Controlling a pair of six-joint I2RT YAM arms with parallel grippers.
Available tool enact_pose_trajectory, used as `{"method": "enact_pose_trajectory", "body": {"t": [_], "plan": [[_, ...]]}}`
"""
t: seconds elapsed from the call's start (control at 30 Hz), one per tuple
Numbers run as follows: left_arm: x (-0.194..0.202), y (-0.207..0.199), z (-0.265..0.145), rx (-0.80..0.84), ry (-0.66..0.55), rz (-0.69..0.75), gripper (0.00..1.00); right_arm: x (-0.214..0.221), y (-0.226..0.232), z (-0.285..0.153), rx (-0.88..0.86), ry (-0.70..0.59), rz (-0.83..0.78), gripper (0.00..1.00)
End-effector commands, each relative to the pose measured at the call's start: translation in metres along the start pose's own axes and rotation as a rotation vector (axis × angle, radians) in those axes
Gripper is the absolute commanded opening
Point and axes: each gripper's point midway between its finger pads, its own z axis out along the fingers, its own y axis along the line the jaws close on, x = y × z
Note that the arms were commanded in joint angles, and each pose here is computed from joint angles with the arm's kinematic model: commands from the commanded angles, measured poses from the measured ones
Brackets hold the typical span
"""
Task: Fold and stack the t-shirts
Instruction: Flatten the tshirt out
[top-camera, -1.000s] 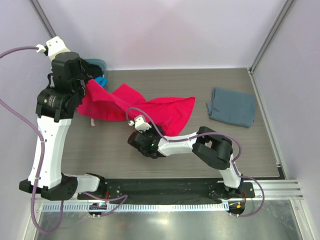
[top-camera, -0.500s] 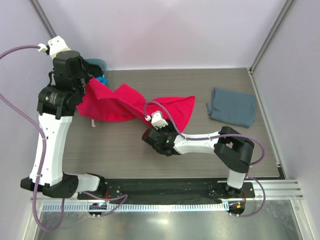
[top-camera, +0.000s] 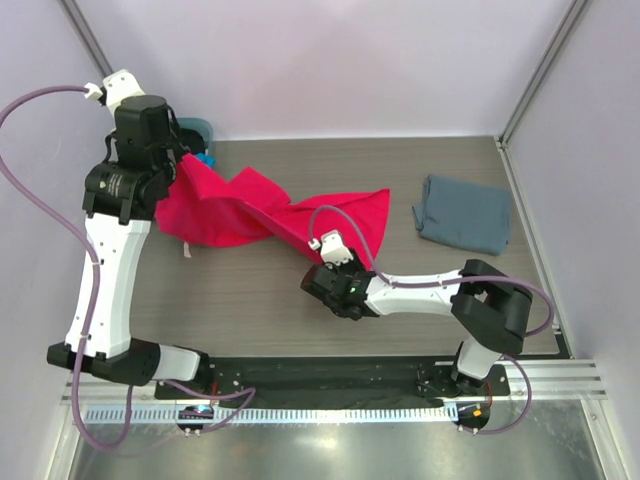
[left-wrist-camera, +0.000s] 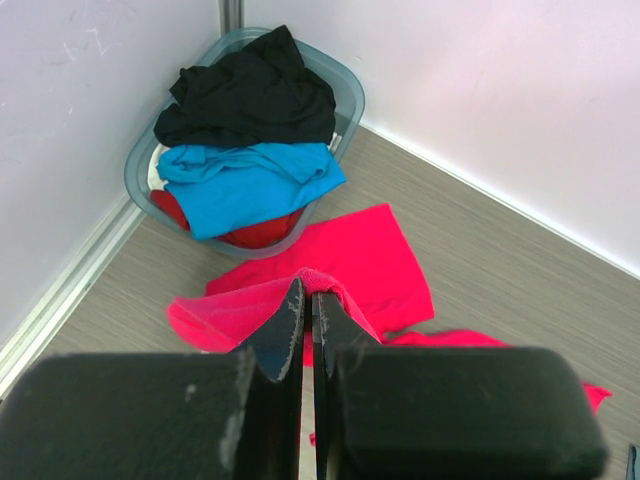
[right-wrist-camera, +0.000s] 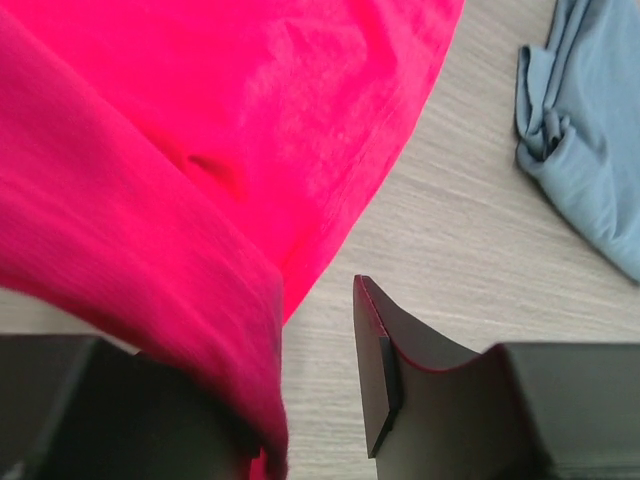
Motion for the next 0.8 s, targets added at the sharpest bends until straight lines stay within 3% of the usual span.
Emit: {"method": "enact_pose_trajectory", "body": {"t": [0.0,0.23,0.77], "plan": [[-0.022,0.002,-0.005,0.003,-0.056,-0.044,0.0,0.001,-0.005,-0.007,-0.025,0.004,0.086,0.4],[-0.021,0.004,0.003,-0.018,-0.044,-0.042,0.0,0.031,-0.002,-0.015,-0.12,0.074,0.1,0.34],[0.009,-0.004,0.033,-0.017,-0.004,-0.062,0.0,0.041,-0.003,-0.029,-0.145,0.08,0.101,0.38]]}}
